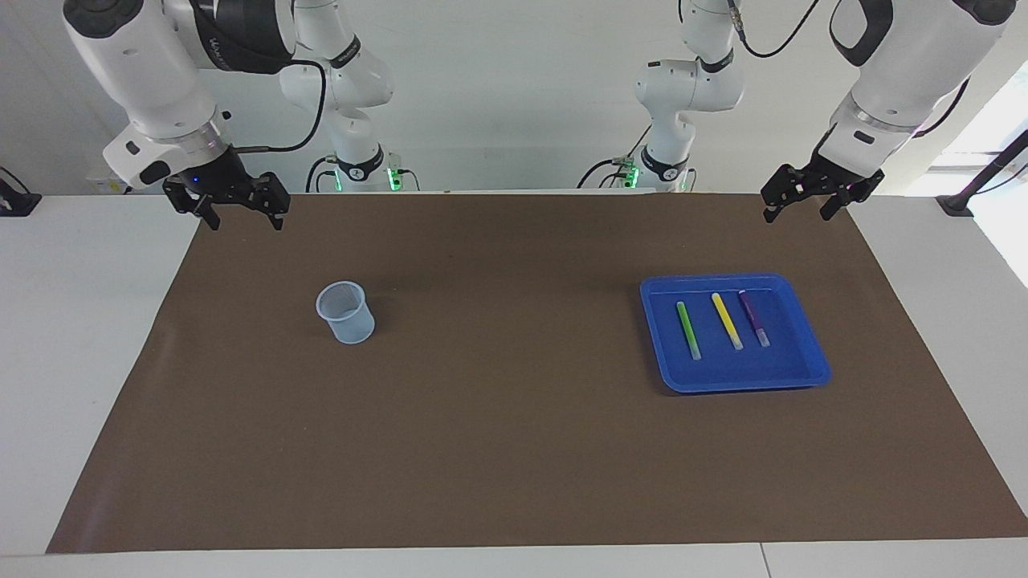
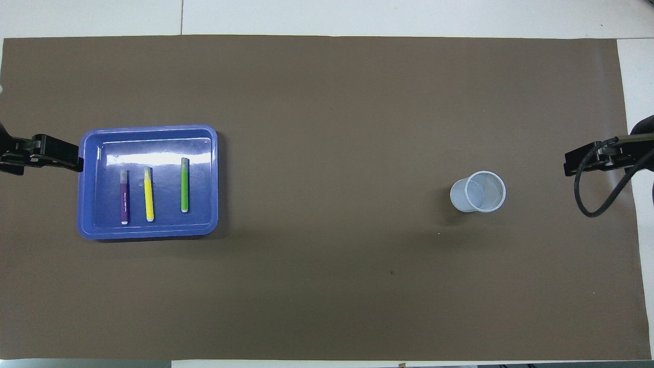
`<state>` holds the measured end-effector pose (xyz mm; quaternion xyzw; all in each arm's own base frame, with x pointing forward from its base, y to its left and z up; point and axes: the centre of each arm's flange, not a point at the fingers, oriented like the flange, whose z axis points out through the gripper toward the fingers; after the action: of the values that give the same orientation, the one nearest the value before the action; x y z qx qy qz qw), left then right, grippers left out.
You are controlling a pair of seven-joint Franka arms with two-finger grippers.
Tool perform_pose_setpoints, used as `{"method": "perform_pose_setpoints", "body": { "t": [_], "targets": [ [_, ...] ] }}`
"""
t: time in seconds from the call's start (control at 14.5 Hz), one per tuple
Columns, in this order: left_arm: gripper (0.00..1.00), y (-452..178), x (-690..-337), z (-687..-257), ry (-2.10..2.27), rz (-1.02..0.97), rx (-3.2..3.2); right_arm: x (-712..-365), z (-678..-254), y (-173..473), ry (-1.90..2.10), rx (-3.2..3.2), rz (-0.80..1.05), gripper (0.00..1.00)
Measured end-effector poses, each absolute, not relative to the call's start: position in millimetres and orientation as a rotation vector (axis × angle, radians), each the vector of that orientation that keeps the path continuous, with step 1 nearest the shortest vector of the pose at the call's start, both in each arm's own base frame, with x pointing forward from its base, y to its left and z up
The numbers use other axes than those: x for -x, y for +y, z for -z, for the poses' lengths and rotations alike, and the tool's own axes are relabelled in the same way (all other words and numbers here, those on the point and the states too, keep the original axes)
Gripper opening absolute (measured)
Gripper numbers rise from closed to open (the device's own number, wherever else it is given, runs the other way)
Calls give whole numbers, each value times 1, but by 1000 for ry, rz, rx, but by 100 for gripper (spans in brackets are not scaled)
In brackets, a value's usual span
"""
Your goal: Transfer and insert pens with both arms
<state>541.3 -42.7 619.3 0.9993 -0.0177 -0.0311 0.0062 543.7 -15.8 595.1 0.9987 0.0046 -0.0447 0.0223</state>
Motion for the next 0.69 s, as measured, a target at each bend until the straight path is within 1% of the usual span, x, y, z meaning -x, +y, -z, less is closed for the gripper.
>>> {"method": "perform_pose_setpoints", "body": {
  "t": [0.69],
  "targets": [
    [100,-45,-541,-619,-63,97,-3127,-544,-595,-16,14,-3094,139,100]
  ]
}}
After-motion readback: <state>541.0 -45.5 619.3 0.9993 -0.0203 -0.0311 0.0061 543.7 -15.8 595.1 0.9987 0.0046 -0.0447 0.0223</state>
